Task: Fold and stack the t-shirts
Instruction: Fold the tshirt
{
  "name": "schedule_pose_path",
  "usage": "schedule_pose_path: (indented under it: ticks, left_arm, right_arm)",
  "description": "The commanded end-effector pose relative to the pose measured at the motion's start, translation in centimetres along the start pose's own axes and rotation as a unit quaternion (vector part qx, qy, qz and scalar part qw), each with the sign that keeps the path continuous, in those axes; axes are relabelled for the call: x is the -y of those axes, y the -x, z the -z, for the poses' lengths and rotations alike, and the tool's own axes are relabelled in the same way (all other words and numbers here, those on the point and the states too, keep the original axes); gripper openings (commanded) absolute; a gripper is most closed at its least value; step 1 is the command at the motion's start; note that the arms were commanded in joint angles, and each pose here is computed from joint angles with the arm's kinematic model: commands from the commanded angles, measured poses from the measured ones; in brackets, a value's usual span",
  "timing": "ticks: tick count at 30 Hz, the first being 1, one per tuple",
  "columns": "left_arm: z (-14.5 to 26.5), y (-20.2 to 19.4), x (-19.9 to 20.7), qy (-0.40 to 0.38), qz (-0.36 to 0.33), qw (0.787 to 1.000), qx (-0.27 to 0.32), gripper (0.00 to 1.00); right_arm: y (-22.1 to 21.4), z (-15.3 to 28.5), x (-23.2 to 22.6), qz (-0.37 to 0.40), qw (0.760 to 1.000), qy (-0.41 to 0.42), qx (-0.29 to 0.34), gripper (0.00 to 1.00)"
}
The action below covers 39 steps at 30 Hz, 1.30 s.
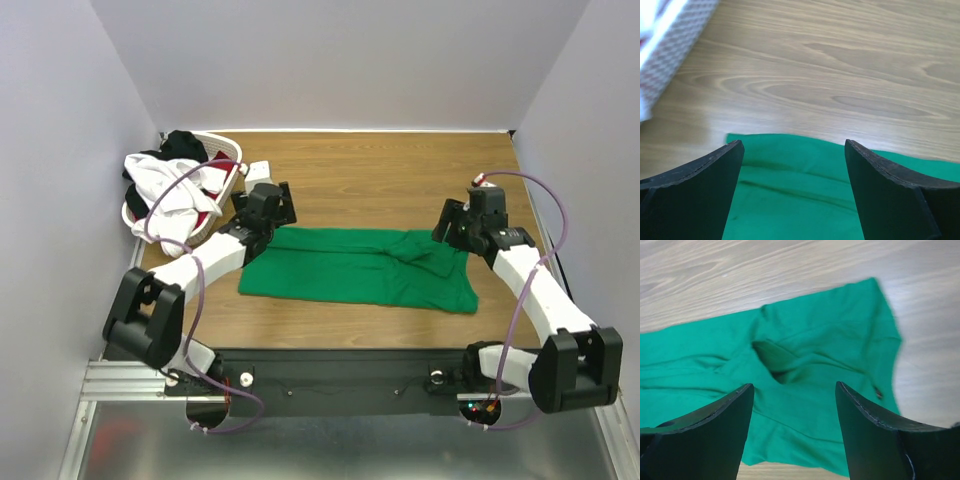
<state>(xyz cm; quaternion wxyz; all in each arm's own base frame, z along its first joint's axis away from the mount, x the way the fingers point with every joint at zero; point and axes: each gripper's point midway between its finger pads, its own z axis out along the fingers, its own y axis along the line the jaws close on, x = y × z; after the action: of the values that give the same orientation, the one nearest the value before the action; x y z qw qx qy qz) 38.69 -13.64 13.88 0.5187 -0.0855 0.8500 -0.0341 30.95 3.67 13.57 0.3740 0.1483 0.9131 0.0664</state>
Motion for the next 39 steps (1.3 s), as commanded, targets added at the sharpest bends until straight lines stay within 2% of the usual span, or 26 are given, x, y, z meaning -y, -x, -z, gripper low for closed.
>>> schedule_pose_path:
  ticks: [1,7,16,24,28,39]
  left_arm:
    - [-0.7,1.4,4.2,-0.055,0.007,0.998,0.009,0.95]
    - [-1.5,0.6,6.2,-0.078,0.008,0.997,-0.003,0.95]
    - [-2.3,-1.1,6.2,-0.076,-0.003,0.997,-0.020,0.96]
    - [-2.8,-1.9,6.2,-0.073,-0.008,0.997,-0.027,0.96]
    - [-2.9,-2.2,6.0,-0.071,-0.013,0.997,-0.030,0.96]
    - [-3.0,-2.1,6.1,-0.072,-0.014,0.997,-0.028,0.97]
  right_arm:
    - [2.0,-1.1,-3.9,0.015,0.996,0.084,0.031,0.72]
    - [1.3,-3.0,-6.2,0.021,0.991,0.130,0.002,0.69]
    - [-1.7,-6.7,-7.1,0.030,0.988,0.145,-0.041,0.68]
    - [-3.8,-7.7,-8.1,0.040,0.983,0.160,-0.076,0.66]
    - [-5.7,-7.4,-9.0,0.051,0.978,0.177,-0.099,0.65]
    - [-9.8,-2.2,-10.6,0.048,0.963,0.231,-0.132,0.64]
